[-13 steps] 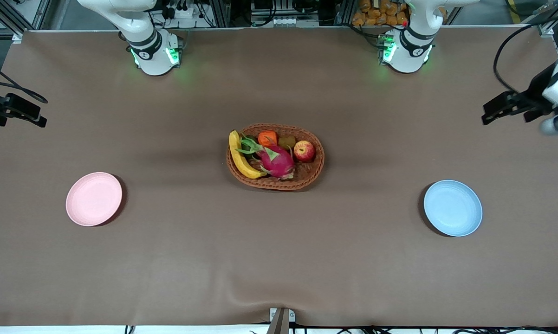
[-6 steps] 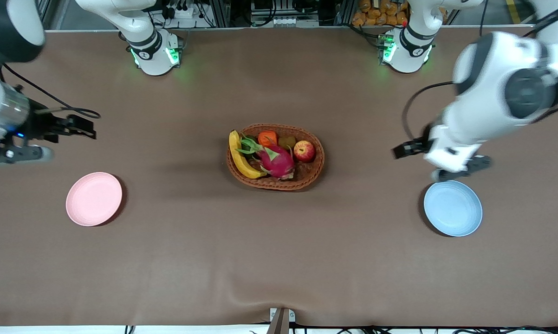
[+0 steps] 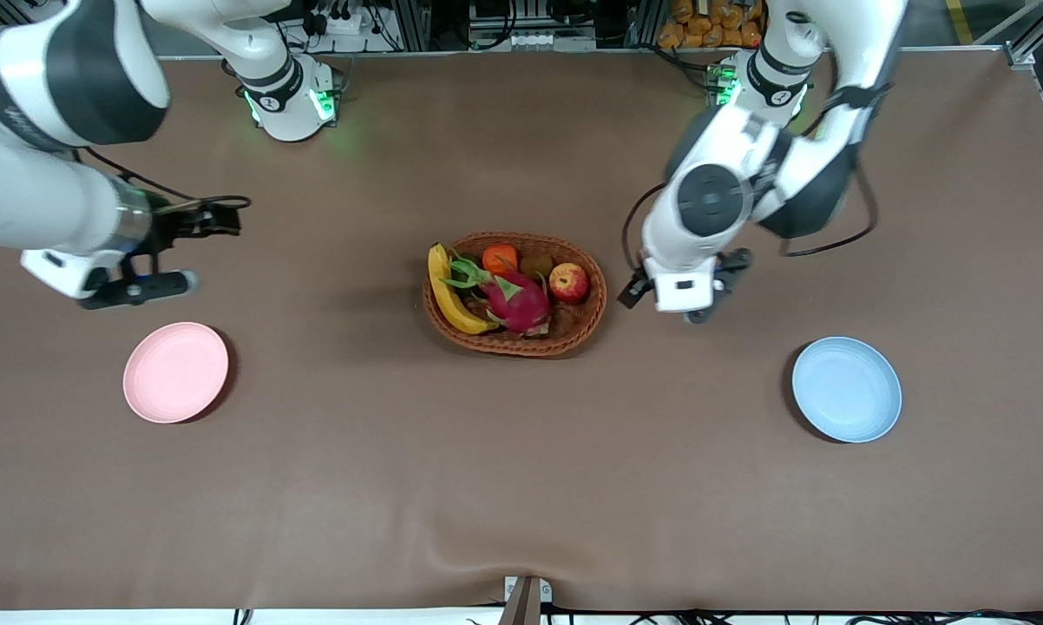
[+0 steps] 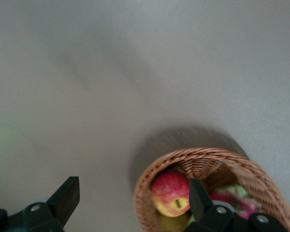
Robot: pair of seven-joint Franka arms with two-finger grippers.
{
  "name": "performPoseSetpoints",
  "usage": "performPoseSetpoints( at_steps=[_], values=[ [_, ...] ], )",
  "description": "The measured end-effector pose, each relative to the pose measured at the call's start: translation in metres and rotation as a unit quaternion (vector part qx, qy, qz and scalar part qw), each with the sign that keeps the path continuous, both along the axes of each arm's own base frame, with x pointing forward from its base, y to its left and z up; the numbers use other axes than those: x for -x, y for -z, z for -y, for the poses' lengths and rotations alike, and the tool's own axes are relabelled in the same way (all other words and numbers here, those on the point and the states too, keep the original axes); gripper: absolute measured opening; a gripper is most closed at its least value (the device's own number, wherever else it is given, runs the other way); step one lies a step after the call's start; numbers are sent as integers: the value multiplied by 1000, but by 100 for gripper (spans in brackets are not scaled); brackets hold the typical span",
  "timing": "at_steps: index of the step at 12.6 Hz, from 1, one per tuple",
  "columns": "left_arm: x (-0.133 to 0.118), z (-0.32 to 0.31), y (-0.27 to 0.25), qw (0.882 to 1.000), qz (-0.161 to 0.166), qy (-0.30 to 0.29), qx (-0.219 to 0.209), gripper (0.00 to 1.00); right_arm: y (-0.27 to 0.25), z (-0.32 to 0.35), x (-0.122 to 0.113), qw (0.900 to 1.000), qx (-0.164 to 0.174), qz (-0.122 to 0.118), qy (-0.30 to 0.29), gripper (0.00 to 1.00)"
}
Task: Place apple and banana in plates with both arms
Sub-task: 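Reach the left gripper to the apple while the right gripper reaches the banana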
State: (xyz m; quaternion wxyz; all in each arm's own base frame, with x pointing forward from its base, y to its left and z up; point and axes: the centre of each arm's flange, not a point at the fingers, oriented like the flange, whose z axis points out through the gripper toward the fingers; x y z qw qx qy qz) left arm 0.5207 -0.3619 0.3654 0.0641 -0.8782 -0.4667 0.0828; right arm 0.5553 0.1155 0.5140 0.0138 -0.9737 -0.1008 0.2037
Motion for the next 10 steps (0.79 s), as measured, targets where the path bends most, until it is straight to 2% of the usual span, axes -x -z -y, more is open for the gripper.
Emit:
performPoseSetpoints(
  at_steps=[2, 5, 7, 10],
  values=[
    [13, 30, 43, 998, -6, -63, -24, 100, 31, -25, 5, 999, -40, -26, 1, 100],
    [29, 63, 96, 991, -7, -125, -45, 100, 80, -66, 15, 998, -56, -26, -16, 100],
    [31, 80, 118, 987, -10, -151, -55, 100, 115, -118, 36, 998, -46, -11, -32, 100],
    [35, 94, 137, 985, -14, -161, -64, 100, 168, -190, 79, 999, -20, 21, -21, 100]
  ],
)
